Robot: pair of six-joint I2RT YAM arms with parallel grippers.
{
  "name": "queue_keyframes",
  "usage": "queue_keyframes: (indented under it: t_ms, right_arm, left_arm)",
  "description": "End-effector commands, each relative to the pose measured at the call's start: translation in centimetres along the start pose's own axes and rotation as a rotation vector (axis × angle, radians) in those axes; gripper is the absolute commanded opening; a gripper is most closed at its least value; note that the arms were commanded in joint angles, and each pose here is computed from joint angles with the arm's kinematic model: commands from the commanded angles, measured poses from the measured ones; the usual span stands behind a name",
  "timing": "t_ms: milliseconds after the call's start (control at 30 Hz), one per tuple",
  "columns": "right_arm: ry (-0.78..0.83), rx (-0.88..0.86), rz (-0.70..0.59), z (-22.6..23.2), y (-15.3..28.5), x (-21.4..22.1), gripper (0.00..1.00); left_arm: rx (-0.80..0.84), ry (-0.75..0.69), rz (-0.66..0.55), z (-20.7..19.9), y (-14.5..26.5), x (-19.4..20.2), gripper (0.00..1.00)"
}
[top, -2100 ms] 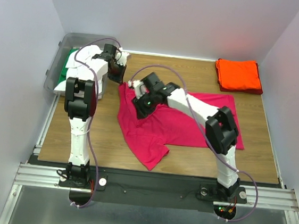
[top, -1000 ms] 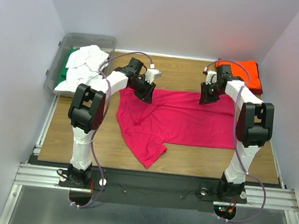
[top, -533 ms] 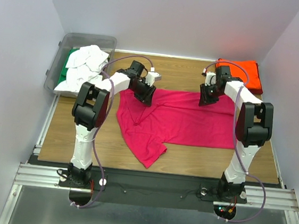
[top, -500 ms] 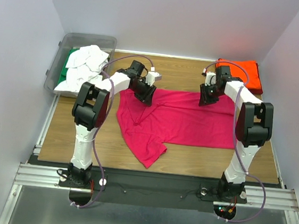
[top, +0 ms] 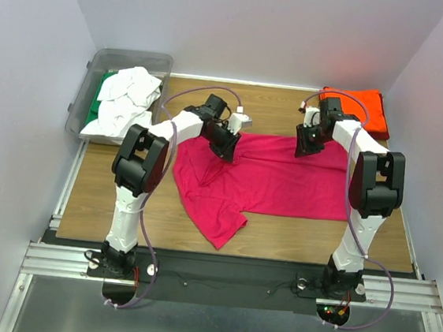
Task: Fold and stack the t-shirts
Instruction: Fold the tshirt
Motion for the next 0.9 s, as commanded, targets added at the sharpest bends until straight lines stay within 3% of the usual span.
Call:
queue_keyframes:
  t_ms: [0, 200, 367, 467, 633, 867]
  right_arm:
    - [0.015, 0.015, -0.028, -0.3, 0.8, -0.3, 0.3]
    - [0.018, 0.017, -0.04, -0.4, 1.1, -0.6, 0.3]
    - [0.025, 0.032, -0.059, -0.8, 2.2, -0.8, 0.3]
    - [0.016, 0.061, -0.088, -2.1, 3.9, -0.9, 0.3]
    - [-0.038, 0.146, -0.094, -6.0, 5.5, 0.3, 0.3]
    - [-0.076, 0.175, 0.001, -8.8, 3.4, 3.2, 0.28]
  left_arm:
    - [0.044, -0.062, -0.004, -2.9, 0.6, -0.7, 0.26]
    - [0.033, -0.13, 0.034, -5.4, 0.7, -0.4, 0.3]
    - [0.017, -0.183, -0.009, -6.1, 3.5, -1.9, 0.35]
    - [-0.04, -0.142, -0.063, -4.1, 5.7, -2.7, 0.35]
    - [-0.241, -0.012, -0.12, 2.3, 9.1, -2.4, 0.36]
    - [-0.423, 0.094, -0.039, 7.3, 8.7, 0.2, 0.37]
Point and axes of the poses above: each gripper's point midway between its finger pads, its own y axis back along the fingers, its own z axis along the line the jaws close on, x = y × z, the point moved 8 cm from there along y, back along the fingers, and after that the axes turned 5 degrees about y, right-handed, at the moved point
